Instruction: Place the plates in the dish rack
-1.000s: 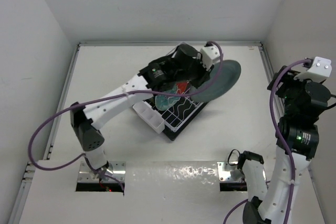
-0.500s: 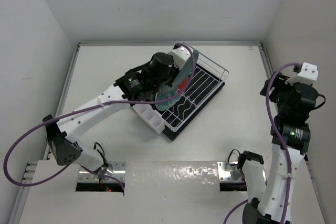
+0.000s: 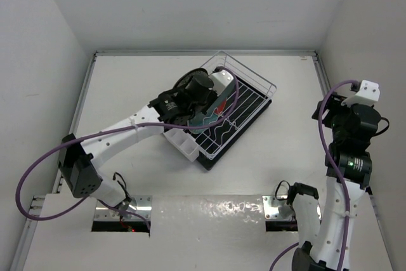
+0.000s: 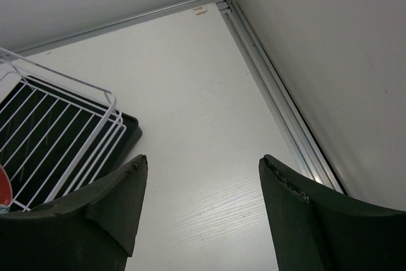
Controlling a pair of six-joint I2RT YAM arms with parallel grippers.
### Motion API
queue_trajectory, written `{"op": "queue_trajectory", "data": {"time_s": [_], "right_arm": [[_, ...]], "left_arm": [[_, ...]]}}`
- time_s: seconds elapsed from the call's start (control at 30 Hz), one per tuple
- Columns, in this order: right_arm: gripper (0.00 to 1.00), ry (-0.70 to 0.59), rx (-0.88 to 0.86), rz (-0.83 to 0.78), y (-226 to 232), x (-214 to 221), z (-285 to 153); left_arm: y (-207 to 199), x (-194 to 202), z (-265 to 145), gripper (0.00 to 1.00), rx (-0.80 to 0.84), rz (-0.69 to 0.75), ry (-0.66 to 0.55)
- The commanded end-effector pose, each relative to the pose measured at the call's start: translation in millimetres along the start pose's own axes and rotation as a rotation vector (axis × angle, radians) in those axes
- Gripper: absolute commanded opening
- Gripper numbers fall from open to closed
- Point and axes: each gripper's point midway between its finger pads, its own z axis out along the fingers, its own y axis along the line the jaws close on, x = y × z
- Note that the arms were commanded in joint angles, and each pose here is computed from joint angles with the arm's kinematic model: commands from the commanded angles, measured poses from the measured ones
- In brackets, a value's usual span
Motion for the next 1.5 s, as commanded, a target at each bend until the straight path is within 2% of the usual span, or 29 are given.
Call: {"op": "queue_trajectory", "data": {"time_s": [0.0,0.13,0.3,0.6,0.8,1.0,1.17,1.3,1.47], "right_arm": [[0.7,-0.022,-0.01,-0.02,0.9,-4.5,-0.2],[0.7,-0.007,-0.044,-0.01,7.1,-0.4,3.2],[0.7,0.003,-0.065,0.004,11.3,2.3,7.4],[0.7,0.006,-0.056,-0.022,8.7,2.3,7.4],[0.7,0.021,-0.051,-0.034,7.0,6.7,6.5],[0.71,0.011,-0.051,-0.05,6.6,4.6,3.4],[0.71,0.014,-0.047,-0.057,5.3,5.9,2.3],[0.71,0.022,-0.051,-0.055,6.1,8.1,3.8],[0.71,0.036,-0.056,-0.046,7.4,11.2,7.4]], "left_arm": [[20.2,-84.1,-21.9,0.0,-0.034,-0.096,-0.287],[43.8,-126.0,-44.9,0.0,-0.096,-0.079,-0.387],[52.5,-150.9,-65.5,0.0,-0.099,-0.075,-0.461],[17.1,-102.5,-46.5,0.0,0.039,-0.113,-0.348],[2.6,-87.8,-36.8,0.0,0.089,-0.112,-0.321],[12.5,-73.2,-24.0,0.0,0.016,-0.071,-0.301],[21.6,-76.2,-26.1,0.0,-0.028,-0.066,-0.306],[37.7,-89.9,-37.8,0.0,-0.095,-0.12,-0.332],[35.8,-93.2,-42.2,0.0,-0.068,-0.118,-0.324]]}}
